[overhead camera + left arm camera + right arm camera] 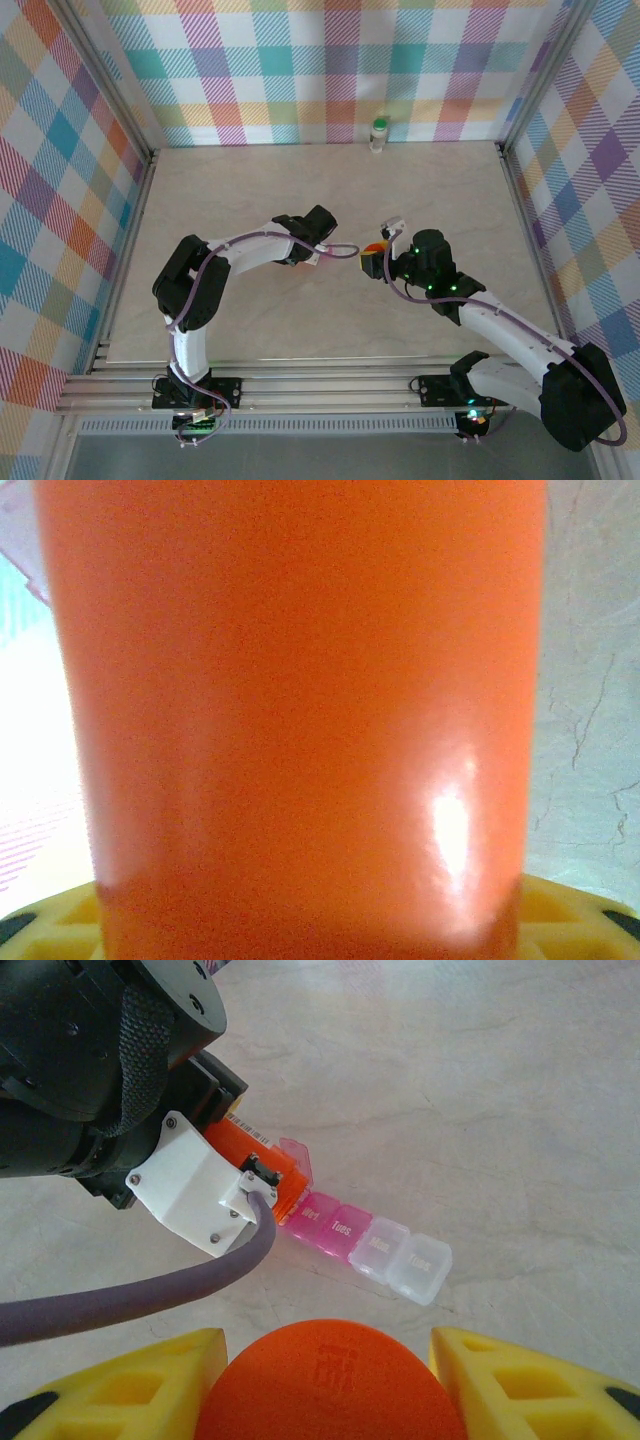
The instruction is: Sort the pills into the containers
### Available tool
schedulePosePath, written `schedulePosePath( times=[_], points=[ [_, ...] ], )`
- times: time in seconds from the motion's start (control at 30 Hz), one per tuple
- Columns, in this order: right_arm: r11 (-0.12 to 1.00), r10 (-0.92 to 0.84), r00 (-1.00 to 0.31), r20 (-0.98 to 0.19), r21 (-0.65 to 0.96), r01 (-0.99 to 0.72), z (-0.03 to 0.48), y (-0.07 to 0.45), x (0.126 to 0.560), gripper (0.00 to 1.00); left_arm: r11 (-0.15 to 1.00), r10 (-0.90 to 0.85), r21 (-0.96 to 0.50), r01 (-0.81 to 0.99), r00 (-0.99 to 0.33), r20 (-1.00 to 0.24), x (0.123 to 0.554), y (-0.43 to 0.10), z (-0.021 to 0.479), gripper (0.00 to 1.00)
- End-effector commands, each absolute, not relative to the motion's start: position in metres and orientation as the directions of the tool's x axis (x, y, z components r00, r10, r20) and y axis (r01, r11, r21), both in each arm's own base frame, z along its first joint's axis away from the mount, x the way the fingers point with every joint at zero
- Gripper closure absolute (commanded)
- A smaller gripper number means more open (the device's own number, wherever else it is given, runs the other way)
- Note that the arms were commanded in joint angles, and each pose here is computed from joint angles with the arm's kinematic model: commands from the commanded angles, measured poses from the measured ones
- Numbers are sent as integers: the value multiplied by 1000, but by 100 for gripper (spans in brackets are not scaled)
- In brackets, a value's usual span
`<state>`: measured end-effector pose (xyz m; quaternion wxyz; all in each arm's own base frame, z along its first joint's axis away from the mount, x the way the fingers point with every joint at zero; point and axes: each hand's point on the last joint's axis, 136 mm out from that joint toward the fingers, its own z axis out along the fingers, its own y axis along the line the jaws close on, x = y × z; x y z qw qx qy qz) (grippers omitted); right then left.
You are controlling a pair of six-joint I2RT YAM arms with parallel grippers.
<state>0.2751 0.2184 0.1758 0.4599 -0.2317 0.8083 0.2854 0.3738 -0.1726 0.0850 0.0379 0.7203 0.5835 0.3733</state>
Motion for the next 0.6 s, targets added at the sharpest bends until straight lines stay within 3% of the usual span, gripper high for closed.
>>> schedulePosePath(
  times=[0.0, 0.57],
  points=[
    [709, -72, -430, -900, 256, -657, 198, 223, 278, 100, -384, 818, 424, 820, 90, 568, 367, -164, 83, 100],
    [703, -70, -435, -898, 265, -660, 197, 225, 278, 100, -394, 815, 438, 808, 87, 572, 365, -157, 97, 100]
  ],
)
